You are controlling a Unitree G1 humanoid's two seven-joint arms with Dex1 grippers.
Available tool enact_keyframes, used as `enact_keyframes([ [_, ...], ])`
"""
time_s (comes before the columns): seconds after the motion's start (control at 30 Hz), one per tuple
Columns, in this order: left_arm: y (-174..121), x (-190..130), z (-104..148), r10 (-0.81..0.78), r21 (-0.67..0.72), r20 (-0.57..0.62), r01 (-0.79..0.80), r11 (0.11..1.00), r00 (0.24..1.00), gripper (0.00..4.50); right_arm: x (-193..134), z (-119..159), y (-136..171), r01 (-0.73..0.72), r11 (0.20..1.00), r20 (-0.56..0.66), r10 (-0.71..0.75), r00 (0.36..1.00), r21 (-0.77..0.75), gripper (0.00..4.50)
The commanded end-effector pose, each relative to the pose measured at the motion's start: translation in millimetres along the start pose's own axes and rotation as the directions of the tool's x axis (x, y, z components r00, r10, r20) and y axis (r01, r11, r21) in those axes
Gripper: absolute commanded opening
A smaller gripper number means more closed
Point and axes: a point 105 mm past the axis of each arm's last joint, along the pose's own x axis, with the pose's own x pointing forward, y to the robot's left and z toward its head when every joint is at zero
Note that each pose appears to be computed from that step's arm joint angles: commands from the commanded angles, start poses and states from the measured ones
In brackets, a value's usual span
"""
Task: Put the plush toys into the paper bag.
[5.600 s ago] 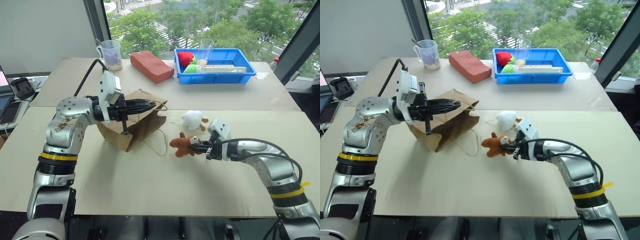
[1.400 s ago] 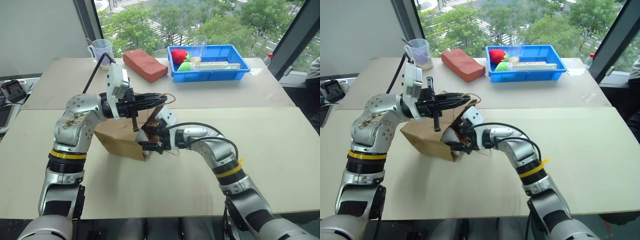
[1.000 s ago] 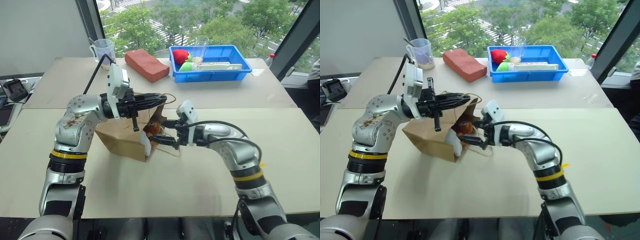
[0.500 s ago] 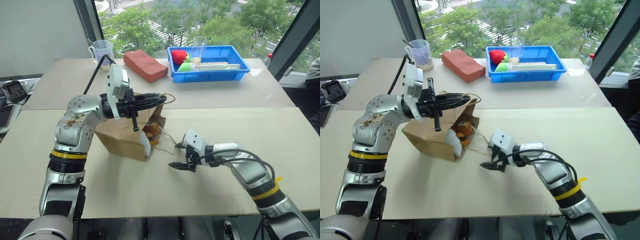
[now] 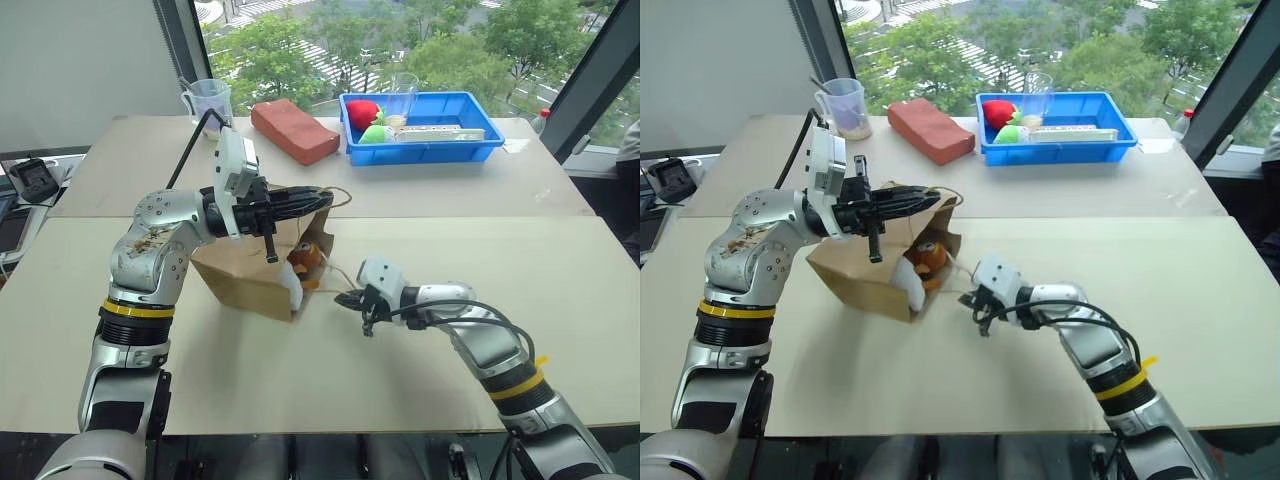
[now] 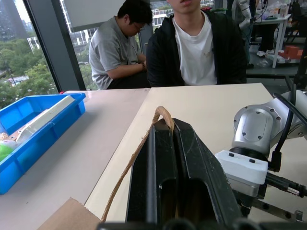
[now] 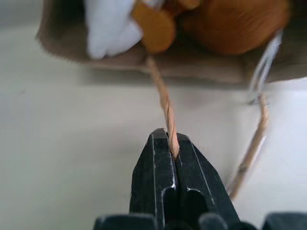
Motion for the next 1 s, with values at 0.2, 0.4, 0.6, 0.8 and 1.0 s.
enact_keyframes([
  [0.2,40,19,18,0.162,0.079,0.116,-0.172,0.982,0.98,0.0,-65,91,-45,0.415,0.882,0.35,-0.325,0.878,-0.222,0.02],
  [0.4,56,44,28,0.166,0.073,0.193,-0.183,0.98,0.967,0.0,-87,117,-46,0.56,0.761,0.475,-0.38,0.794,-0.327,0.02],
  [0.6,50,58,24,0.089,0.07,0.192,-0.104,0.992,0.977,0.0,-93,135,-33,0.561,0.729,0.514,-0.332,0.791,-0.392,0.02],
  [0.8,51,43,-1,0.08,0.054,0.085,-0.084,0.995,0.993,0.0,-82,141,-26,0.511,0.798,0.509,-0.311,0.803,-0.32,0.02],
  [1.0,62,37,13,0.129,0.076,0.107,-0.137,0.988,0.986,0.0,-64,158,-34,0.48,0.86,0.543,-0.324,0.775,-0.172,0.02],
])
